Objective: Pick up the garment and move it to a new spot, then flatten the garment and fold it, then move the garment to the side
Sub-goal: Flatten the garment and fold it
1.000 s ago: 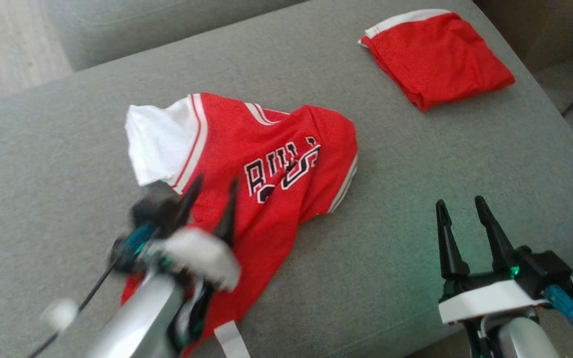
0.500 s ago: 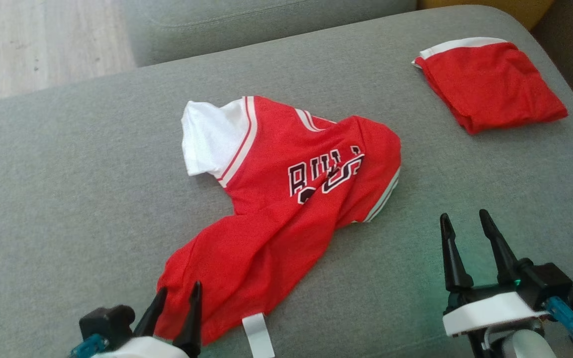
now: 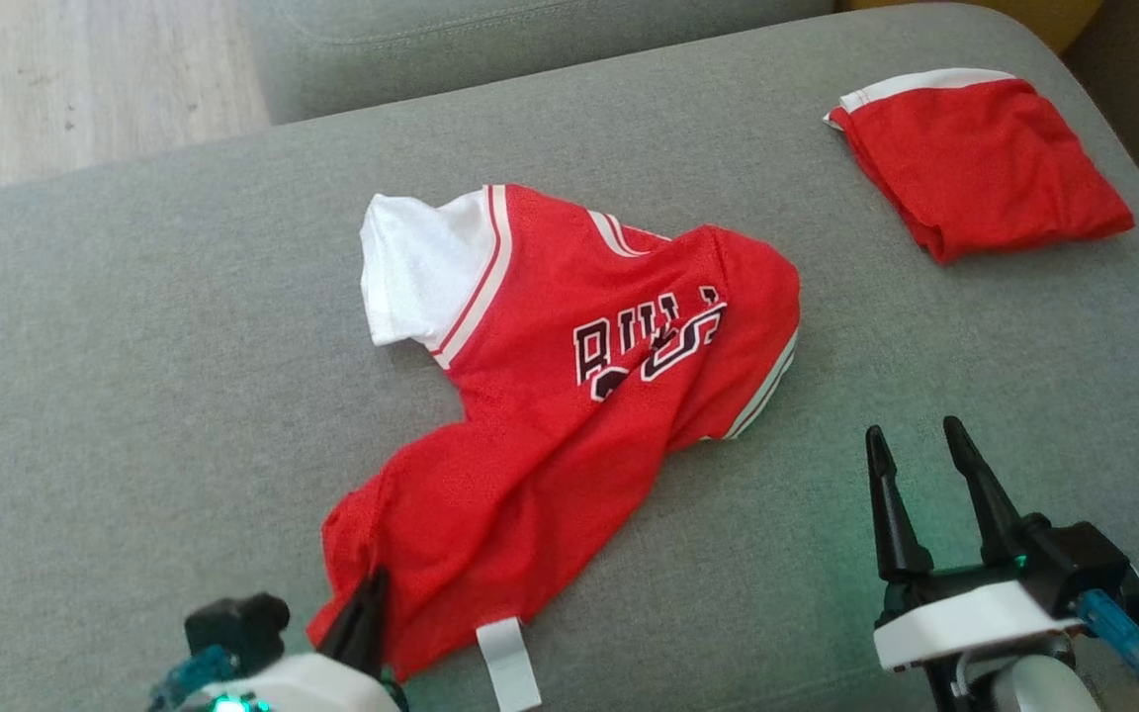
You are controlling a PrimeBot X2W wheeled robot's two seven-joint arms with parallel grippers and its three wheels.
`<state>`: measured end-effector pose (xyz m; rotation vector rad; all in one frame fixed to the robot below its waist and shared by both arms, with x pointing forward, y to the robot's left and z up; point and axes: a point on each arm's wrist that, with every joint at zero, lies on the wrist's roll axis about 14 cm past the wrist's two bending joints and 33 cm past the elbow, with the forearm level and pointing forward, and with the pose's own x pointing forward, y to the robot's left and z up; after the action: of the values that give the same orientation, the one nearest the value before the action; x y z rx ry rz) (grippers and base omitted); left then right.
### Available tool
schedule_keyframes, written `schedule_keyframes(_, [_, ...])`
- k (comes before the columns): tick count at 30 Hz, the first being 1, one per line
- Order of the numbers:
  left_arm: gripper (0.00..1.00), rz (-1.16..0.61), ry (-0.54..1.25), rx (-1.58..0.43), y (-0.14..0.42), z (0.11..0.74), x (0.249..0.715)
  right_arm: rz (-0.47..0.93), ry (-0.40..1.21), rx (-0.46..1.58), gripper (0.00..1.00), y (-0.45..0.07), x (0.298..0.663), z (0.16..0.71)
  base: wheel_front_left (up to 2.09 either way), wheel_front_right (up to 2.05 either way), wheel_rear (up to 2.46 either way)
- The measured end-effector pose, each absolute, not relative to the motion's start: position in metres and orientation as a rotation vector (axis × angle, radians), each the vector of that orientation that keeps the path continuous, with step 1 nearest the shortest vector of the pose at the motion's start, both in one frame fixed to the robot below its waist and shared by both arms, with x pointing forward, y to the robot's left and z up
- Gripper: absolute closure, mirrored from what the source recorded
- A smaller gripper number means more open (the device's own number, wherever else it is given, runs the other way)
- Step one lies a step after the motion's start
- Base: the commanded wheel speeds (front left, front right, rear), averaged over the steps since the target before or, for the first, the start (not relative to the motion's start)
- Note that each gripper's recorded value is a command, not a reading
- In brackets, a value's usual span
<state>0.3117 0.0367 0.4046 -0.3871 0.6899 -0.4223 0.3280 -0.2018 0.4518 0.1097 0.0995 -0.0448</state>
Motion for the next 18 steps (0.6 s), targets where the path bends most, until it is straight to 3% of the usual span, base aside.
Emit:
schedule_keyframes(8, [1.0,-0.392,0.574,-0.366,0.047,0.422,0.35,-0.056,0.116,0.108,0.0,-0.205,0.328,0.447,0.0,0.0,0.0])
schedule_keyframes(18, [1.0,-0.284,0.421,-0.17,0.099,0.465,0.466,-0.027,0.12,0.103,0.0,-0.198,0.342,0.446,0.0,0.0,0.0])
